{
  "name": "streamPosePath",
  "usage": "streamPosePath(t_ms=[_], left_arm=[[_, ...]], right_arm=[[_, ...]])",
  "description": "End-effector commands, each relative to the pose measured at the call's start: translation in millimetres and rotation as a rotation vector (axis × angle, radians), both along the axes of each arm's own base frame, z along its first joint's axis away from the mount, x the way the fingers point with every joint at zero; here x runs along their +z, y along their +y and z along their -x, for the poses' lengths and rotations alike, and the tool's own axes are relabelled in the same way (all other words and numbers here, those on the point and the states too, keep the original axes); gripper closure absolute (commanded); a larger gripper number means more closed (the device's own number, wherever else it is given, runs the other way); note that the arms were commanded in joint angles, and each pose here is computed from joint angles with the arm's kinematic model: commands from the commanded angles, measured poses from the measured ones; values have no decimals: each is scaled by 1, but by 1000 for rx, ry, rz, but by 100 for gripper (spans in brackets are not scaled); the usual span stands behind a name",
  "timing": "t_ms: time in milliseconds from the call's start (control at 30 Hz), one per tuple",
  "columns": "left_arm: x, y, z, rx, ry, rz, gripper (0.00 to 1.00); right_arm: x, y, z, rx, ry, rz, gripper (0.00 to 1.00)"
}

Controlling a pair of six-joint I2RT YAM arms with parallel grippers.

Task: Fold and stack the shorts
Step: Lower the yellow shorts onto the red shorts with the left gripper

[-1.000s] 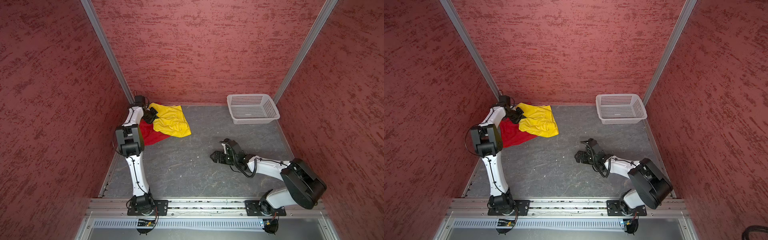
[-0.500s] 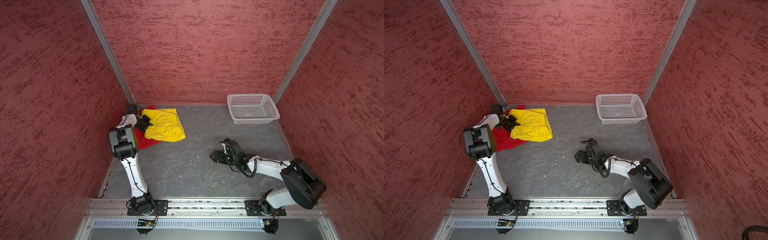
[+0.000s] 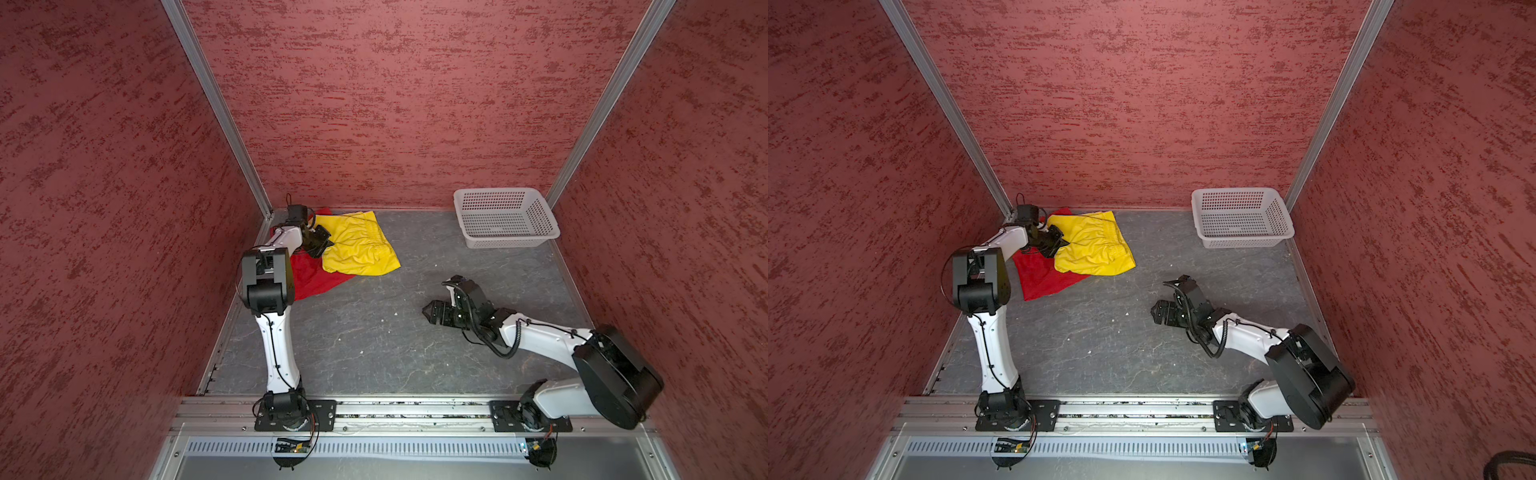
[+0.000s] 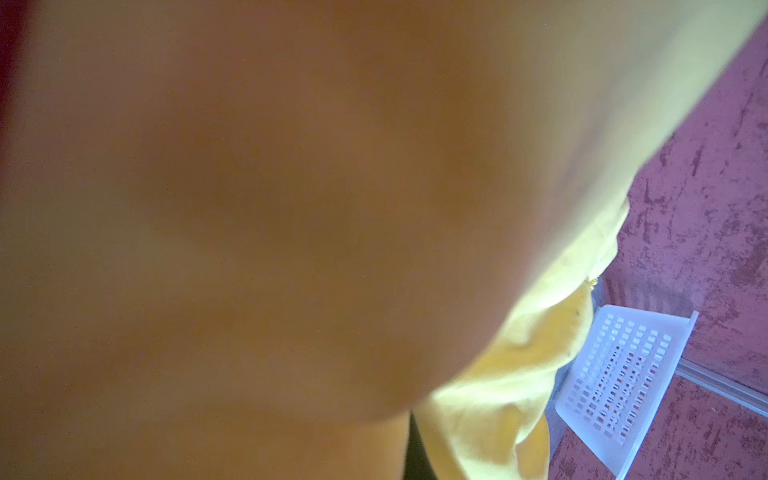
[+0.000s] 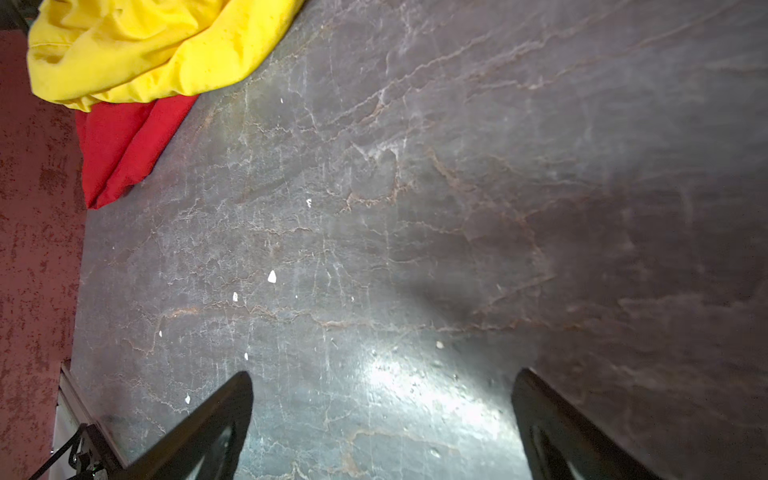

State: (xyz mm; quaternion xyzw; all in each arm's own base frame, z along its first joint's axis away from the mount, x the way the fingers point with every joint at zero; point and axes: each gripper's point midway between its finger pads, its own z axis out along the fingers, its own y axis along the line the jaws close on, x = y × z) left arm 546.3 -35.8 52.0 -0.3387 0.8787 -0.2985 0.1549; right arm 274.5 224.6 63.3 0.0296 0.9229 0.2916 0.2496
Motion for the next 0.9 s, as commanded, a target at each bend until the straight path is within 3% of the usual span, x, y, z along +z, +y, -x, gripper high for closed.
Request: streamPosePath(t_ms=[0, 533, 867], left_arm=[[1, -22, -12, -29, -11, 29, 100], [139, -58, -55, -40, -219, 10, 100], [164, -68, -52, -74, -230, 23, 100]], right_arm=[[0, -16, 0, -43, -14, 42, 1], [-6, -24, 2, -54, -15, 40, 2], [-17, -25, 4, -51, 6, 36, 2]])
